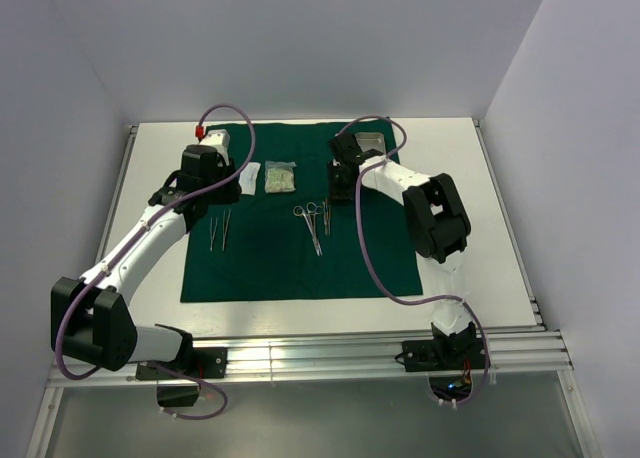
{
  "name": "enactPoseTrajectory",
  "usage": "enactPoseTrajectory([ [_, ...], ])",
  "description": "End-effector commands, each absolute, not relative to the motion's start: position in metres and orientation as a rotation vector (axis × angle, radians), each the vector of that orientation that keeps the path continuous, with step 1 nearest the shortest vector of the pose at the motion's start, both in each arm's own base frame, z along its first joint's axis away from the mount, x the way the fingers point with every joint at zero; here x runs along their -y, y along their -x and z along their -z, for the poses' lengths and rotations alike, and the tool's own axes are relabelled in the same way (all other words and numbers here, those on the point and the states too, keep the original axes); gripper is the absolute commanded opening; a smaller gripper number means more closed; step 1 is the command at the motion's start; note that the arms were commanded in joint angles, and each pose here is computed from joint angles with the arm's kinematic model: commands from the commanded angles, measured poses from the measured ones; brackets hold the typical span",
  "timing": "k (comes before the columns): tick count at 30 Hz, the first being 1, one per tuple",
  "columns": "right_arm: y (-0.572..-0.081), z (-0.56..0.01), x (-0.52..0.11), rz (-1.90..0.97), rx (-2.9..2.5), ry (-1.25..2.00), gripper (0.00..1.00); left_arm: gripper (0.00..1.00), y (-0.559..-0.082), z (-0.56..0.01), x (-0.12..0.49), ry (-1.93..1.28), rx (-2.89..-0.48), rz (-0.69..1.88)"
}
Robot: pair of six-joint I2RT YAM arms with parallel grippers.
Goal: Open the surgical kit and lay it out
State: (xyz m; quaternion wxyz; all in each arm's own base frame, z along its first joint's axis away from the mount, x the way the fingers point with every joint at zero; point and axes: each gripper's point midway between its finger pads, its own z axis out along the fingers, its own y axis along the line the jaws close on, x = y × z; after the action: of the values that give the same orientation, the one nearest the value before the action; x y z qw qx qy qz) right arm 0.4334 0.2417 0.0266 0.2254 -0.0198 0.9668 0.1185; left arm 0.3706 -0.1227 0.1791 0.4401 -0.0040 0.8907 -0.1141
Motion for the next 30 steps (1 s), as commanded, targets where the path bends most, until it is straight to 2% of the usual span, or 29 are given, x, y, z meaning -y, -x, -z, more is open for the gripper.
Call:
enactPoseTrajectory([
  [1, -0.440, -0.045, -0.248, -0.346, -2.622, 0.061, 0.32, 0.32, -0.379, -0.188, 0.126, 0.026, -2.176, 0.299],
  [7, -0.444, -0.038, -0.249, -0.325, -2.634, 0.058, 0.29, 0.32, -0.378, -0.188, 0.125, 0.027, -2.177, 0.288],
  [9, -0.447, -0.036, -0.251, -0.318, -2.636, 0.061, 0.24, 0.32, -0.378, -0.187, 0.125, 0.027, -2.179, 0.287],
  [22, -0.441, -0.025, -0.256, -0.275, -2.671, 0.096, 0.22, 0.32, -0.380, -0.186, 0.125, 0.023, -2.186, 0.283],
  [25, -0.441, -0.022, -0.251, -0.241, -2.670, 0.088, 0.16, 0.32, -0.379, -0.185, 0.125, 0.023, -2.186, 0.283],
  [28, -0.439, -0.022, -0.249, -0.232, -2.676, 0.080, 0.01, 0.31, -0.379, -0.187, 0.125, 0.018, -2.182, 0.288],
  [30, -0.439, -0.033, -0.248, -0.239, -2.662, 0.075, 0.00, 0.31, -0.379, -0.188, 0.127, 0.009, -2.182, 0.296],
])
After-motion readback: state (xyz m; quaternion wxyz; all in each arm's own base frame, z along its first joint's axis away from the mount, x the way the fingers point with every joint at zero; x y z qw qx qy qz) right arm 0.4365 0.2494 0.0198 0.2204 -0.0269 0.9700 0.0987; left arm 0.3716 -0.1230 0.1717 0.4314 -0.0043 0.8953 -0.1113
